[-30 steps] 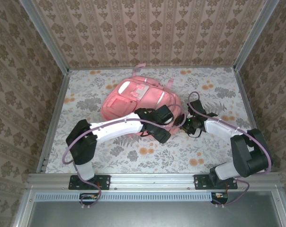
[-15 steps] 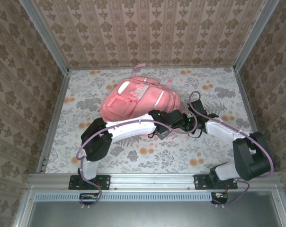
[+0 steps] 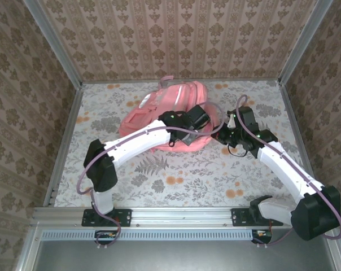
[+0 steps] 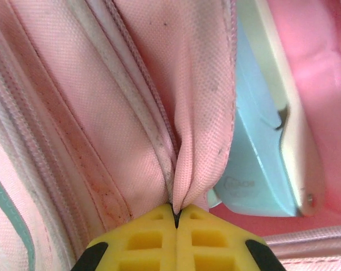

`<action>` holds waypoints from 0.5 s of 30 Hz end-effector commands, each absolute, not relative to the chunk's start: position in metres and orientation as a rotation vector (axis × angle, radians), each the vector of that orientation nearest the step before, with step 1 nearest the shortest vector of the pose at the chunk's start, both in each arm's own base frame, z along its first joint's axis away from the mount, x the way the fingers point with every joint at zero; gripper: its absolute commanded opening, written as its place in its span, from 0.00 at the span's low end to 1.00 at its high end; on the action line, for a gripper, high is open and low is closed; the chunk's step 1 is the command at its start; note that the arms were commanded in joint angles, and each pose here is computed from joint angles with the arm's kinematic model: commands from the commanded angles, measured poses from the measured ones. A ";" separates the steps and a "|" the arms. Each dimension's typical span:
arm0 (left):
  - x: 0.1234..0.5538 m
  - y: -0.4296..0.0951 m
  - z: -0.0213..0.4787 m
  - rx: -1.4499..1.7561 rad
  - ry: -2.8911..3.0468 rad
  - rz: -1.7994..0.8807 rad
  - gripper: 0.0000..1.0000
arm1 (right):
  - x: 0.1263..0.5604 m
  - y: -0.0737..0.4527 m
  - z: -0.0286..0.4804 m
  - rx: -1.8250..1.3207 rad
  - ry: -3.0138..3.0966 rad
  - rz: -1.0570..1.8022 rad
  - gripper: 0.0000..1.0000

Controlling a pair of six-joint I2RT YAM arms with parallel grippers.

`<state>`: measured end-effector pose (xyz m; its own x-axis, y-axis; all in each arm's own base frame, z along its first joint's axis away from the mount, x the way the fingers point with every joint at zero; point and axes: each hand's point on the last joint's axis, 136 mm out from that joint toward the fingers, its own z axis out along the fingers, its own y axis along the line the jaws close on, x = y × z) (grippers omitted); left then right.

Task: Pack the student bag
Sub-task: Adjust the student bag at the center of the table.

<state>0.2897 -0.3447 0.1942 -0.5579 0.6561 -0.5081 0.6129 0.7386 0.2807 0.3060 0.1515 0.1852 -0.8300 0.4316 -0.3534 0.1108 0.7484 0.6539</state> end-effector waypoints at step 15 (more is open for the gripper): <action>0.278 -0.347 0.219 0.838 2.388 -0.229 0.42 | 0.334 0.124 0.135 0.410 2.543 0.765 0.00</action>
<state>0.2769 -0.3462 0.2075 -0.6052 0.5775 -0.5478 0.6349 0.7654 0.1055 0.3167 0.1276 0.1271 -0.8647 0.4181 -0.2784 0.1978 0.7929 0.5764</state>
